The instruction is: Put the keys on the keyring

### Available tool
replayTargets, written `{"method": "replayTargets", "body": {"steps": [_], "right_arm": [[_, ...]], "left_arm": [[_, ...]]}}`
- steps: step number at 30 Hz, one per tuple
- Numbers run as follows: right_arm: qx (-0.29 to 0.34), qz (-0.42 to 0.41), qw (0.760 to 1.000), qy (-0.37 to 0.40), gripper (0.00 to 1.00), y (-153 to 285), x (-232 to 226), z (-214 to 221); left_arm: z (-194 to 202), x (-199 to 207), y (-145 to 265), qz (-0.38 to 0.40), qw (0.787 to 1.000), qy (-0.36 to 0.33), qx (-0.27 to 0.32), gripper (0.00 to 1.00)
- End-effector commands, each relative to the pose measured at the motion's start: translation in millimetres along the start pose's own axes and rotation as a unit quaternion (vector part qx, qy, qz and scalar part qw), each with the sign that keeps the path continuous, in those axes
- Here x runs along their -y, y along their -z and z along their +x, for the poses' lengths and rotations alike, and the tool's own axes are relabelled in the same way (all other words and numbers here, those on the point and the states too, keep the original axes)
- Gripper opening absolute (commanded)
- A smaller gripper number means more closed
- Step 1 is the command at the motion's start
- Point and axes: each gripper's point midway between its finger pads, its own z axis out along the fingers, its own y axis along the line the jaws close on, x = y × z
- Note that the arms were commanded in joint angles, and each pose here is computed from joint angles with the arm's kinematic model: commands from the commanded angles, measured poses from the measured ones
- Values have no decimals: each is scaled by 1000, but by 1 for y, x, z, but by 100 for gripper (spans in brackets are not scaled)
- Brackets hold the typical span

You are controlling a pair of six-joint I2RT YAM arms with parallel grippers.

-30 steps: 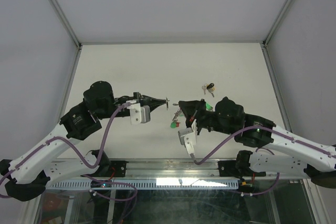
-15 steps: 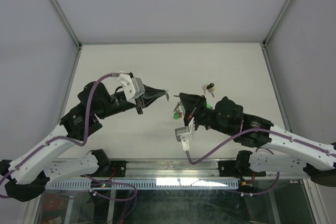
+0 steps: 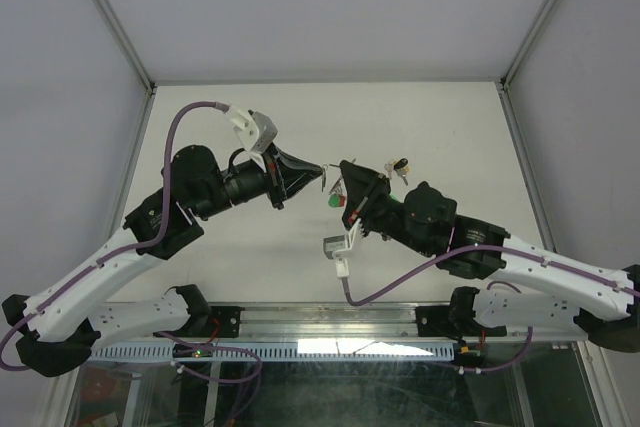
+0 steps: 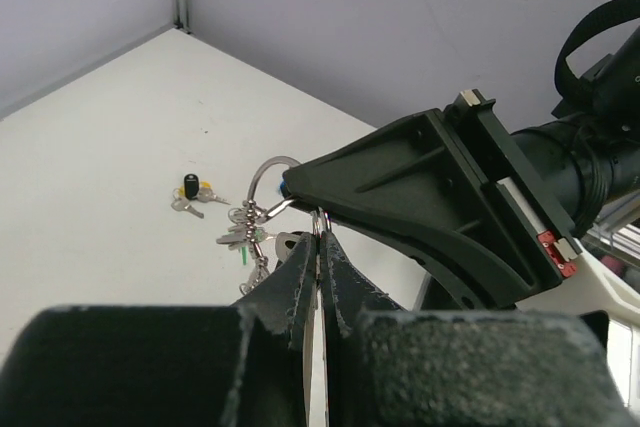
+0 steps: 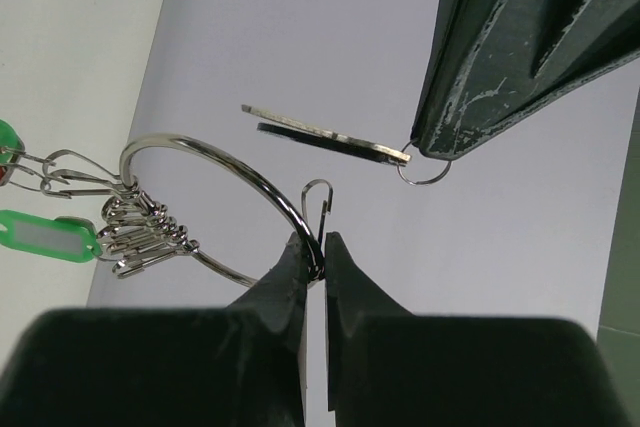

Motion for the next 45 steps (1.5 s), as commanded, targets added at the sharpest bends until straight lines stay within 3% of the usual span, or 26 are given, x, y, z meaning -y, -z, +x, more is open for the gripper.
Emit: {"method": "replayTargets", "body": {"steps": [1,12,27,45], "right_arm": [[-40,50,998,21,0,7,31,14],[-40,55,997,47,0,5,32,12],[-43,51,995,73,0,4,34,12],[-31,34,996,77,0,1,27,8]], "left_arm": [[-17,19,6,37,999,15,26,0],[-3,-1,-18,-16,997,79,3,0],[-7,-12,-20,-47,995,91,9,0],[-17,-5,-20,-31,996,85,19,0]]}}
